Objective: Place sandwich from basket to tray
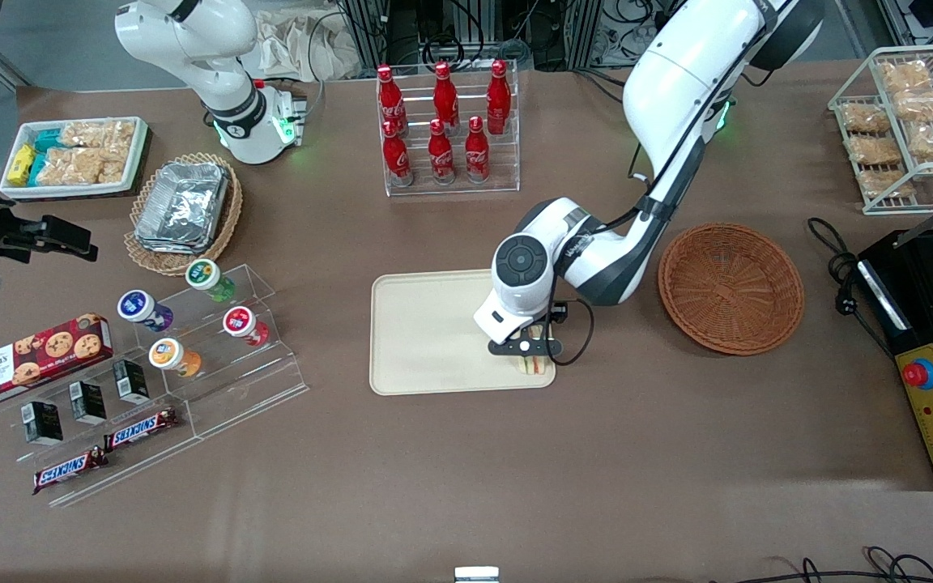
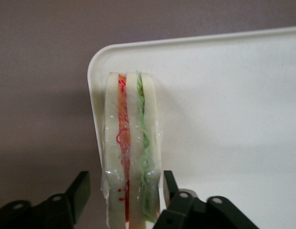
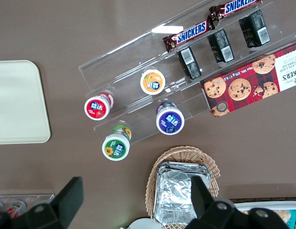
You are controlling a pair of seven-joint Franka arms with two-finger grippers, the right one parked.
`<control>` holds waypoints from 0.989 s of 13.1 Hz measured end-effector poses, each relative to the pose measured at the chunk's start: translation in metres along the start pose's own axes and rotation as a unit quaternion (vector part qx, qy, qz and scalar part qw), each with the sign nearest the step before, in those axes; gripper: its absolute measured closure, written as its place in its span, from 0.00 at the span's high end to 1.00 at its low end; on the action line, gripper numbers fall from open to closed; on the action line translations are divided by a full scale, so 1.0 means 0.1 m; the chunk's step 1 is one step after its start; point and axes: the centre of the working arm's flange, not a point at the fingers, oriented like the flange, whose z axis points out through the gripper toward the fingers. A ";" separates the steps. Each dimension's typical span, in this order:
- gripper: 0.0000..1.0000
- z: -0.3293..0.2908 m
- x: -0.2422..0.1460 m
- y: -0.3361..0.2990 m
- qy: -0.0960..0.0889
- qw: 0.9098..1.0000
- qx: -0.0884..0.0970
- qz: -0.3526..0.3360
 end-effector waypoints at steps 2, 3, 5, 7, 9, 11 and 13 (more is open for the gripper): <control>0.98 -0.05 0.02 0.00 0.004 1.000 -0.003 -0.020; 1.00 -0.12 0.05 -0.01 0.009 1.000 -0.006 -0.023; 1.00 -0.38 0.09 -0.06 0.022 0.999 -0.011 -0.029; 1.00 -0.78 0.14 -0.19 0.035 0.998 -0.009 -0.042; 1.00 -1.34 0.22 -0.46 0.052 0.996 -0.009 -0.069; 1.00 -1.94 0.39 -0.91 0.074 0.991 -0.020 -0.109; 1.00 -2.36 0.58 -1.40 0.094 0.983 -0.039 -0.150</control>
